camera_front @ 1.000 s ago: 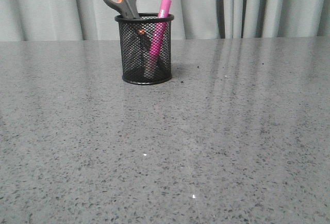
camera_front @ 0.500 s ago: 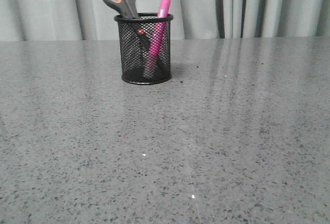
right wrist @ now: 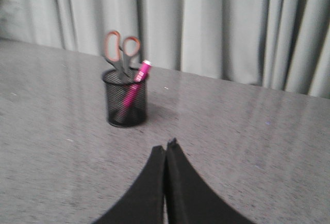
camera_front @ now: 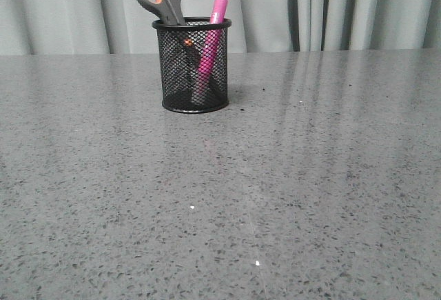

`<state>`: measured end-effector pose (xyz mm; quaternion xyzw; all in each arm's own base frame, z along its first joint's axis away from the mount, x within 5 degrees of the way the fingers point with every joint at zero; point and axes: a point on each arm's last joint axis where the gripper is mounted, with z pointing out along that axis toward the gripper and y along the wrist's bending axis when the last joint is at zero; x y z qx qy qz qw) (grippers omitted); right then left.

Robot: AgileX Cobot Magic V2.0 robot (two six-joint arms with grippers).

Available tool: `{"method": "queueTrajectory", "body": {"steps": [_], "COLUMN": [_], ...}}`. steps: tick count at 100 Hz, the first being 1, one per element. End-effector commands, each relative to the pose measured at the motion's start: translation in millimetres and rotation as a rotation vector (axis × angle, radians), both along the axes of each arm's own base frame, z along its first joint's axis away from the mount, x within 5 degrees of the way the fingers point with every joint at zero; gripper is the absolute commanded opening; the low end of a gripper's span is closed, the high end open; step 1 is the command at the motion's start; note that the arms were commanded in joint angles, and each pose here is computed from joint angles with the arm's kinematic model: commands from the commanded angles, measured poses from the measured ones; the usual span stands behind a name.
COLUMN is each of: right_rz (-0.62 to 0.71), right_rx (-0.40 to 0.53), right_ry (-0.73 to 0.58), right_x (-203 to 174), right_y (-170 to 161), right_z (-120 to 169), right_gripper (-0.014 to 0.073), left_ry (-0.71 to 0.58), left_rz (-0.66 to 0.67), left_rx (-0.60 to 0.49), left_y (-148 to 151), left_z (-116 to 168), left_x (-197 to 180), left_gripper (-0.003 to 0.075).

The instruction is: Put pen and scissors into bin

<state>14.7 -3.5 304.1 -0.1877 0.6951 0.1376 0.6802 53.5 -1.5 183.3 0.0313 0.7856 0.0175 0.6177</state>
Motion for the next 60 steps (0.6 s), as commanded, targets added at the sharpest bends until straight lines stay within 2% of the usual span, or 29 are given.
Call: {"method": "queueTrajectory", "body": {"steps": [1, 19, 23, 38, 60], "right_rz": [-0.046, -0.208, -0.241, -0.382, -0.461], "right_rx": [0.024, 0.102, 0.114, 0.089, -0.011], "right_ry": [-0.070, -0.036, -0.062, -0.045, 0.063], "right_x": [9.9, 33.3, 36.6, 43.5, 40.1], "right_y": [6.2, 14.8, 14.5, 8.2, 3.5], "right_z": [-1.6, -58.7, -67.5, -101.3, -115.4], "right_gripper": [-0.0069, -0.0069, -0.0069, -0.0069, -0.0069], "left_ry": [-0.038, -0.038, -0.038, -0.038, -0.038], "left_rz": [0.005, 0.005, 0.005, 0.005, 0.005], "left_rx": [-0.010, -0.010, -0.010, -0.010, -0.010], "left_y": [0.2, 0.2, 0.2, 0.2, 0.2], "left_z": [-8.7, -8.7, -8.7, -8.7, -8.7], "left_x": [0.4, 0.4, 0.4, 0.4, 0.4], "left_gripper": [-0.0019, -0.0019, -0.0019, -0.0019, -0.0019]}}
